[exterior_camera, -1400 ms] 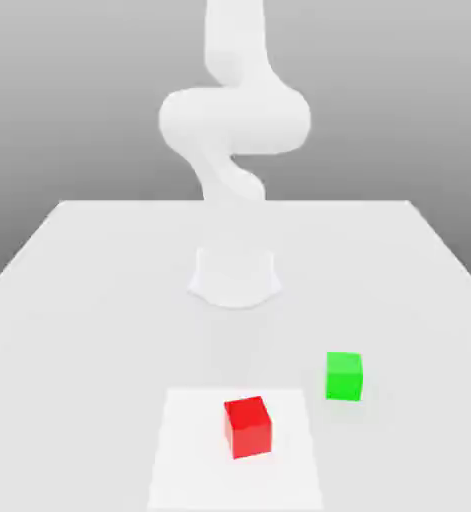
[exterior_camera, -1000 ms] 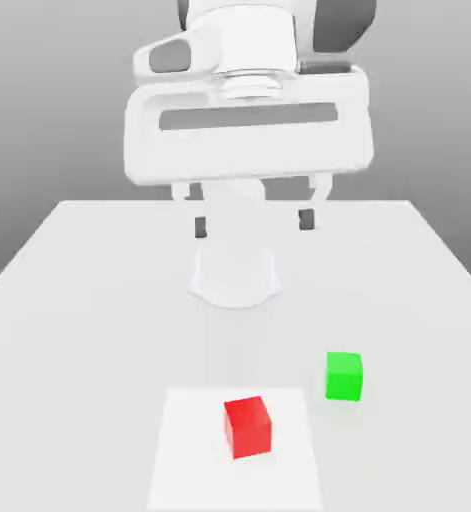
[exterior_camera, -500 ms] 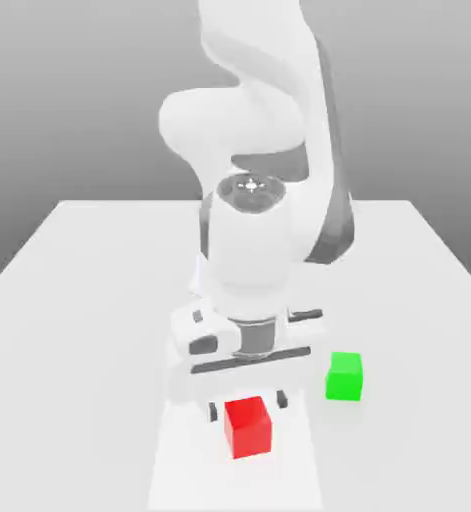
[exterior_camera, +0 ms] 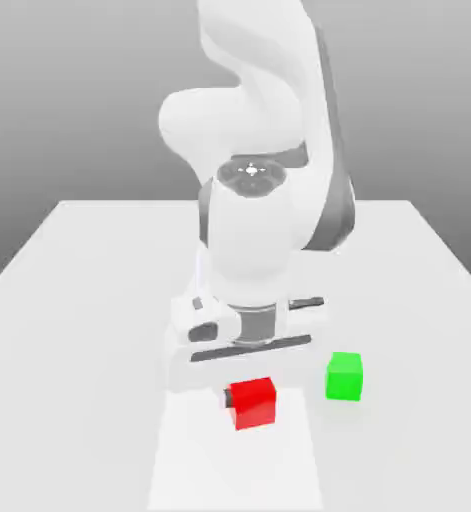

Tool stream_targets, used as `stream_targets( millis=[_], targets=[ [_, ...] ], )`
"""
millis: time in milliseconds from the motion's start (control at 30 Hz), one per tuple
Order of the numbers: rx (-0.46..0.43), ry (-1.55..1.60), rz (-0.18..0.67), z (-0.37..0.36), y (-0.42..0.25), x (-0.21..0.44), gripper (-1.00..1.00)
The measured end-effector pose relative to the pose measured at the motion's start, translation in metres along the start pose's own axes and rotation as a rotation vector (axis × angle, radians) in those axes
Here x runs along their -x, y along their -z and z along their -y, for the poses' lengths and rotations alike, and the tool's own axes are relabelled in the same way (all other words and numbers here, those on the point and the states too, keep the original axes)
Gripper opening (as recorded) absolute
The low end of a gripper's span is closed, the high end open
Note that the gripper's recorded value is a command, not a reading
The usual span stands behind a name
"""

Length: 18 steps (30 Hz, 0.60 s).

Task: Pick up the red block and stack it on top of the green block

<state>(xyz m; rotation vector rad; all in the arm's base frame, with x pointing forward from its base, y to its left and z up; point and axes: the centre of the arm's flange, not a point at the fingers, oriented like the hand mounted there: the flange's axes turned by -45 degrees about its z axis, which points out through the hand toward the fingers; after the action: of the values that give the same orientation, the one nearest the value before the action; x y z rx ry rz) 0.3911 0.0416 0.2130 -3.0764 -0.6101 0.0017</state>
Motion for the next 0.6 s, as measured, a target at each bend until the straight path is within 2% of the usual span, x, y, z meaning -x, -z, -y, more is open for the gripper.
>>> stream_targets(
  millis=[367, 600],
  targets=[
    [0.0, 0.91, 0.003, 0.139, 0.031, 0.044, -1.0],
    [0.003, 1.01, 0.004, 0.152, -0.016, 0.05, -1.0]
  ],
)
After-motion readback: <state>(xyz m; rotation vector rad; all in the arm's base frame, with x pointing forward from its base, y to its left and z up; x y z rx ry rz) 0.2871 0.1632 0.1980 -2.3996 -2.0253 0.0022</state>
